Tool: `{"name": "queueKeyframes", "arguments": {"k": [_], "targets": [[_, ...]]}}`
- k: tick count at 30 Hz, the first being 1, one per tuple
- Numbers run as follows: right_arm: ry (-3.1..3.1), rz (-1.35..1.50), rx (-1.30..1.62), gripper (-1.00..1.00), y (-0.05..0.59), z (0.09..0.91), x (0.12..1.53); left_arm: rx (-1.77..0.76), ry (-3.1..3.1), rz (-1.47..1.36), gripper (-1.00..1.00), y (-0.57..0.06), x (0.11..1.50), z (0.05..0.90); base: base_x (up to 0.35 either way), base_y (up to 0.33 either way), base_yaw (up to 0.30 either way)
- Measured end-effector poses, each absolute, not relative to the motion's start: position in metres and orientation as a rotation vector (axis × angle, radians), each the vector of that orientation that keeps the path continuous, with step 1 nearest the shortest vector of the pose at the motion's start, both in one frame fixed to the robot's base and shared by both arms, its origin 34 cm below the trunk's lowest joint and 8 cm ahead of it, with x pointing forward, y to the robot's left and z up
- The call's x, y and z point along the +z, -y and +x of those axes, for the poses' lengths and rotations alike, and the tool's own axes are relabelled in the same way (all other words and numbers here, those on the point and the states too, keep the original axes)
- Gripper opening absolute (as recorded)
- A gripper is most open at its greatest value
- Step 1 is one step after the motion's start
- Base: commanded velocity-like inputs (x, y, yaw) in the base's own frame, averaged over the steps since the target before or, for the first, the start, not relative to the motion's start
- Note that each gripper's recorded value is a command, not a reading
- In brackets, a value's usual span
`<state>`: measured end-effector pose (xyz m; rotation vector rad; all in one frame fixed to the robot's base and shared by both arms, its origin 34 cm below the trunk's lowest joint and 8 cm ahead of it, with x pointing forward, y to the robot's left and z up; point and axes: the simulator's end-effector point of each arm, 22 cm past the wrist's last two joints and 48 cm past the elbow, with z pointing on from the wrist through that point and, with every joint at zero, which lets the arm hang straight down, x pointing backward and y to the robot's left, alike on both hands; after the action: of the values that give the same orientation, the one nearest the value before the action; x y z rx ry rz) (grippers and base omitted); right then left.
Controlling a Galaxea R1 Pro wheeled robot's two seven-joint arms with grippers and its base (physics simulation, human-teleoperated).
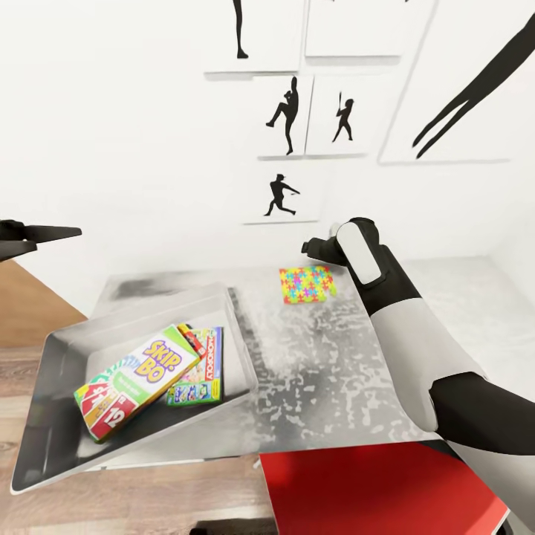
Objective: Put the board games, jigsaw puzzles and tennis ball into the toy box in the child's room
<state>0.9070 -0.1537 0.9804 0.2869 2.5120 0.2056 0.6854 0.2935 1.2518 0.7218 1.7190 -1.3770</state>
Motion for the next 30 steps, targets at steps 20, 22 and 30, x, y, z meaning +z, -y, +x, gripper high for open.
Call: {"name": "queueKeyframes", "arguments": {"k": [20, 22, 30], "targets": [[-2.544, 0.292, 0.204, 1.0, 0.153, 0.906, 0.954, -1.541, -1.629, 0.755, 1.0, -0.197, 1.227, 0.717, 0.0, 0.0, 0.0], [-2.548, 0.292, 0.203, 1.0, 0.153, 0.906, 0.952, -1.54, -1.623, 0.795, 1.0, -0.188, 1.232, 0.719, 0.0, 0.0, 0.0], [-2.561, 0.294, 0.202, 1.0, 0.153, 0.905, 0.941, -1.593, -1.594, 0.867, 1.0, -0.155, 1.233, 0.719, 0.0, 0.0, 0.0]]}}
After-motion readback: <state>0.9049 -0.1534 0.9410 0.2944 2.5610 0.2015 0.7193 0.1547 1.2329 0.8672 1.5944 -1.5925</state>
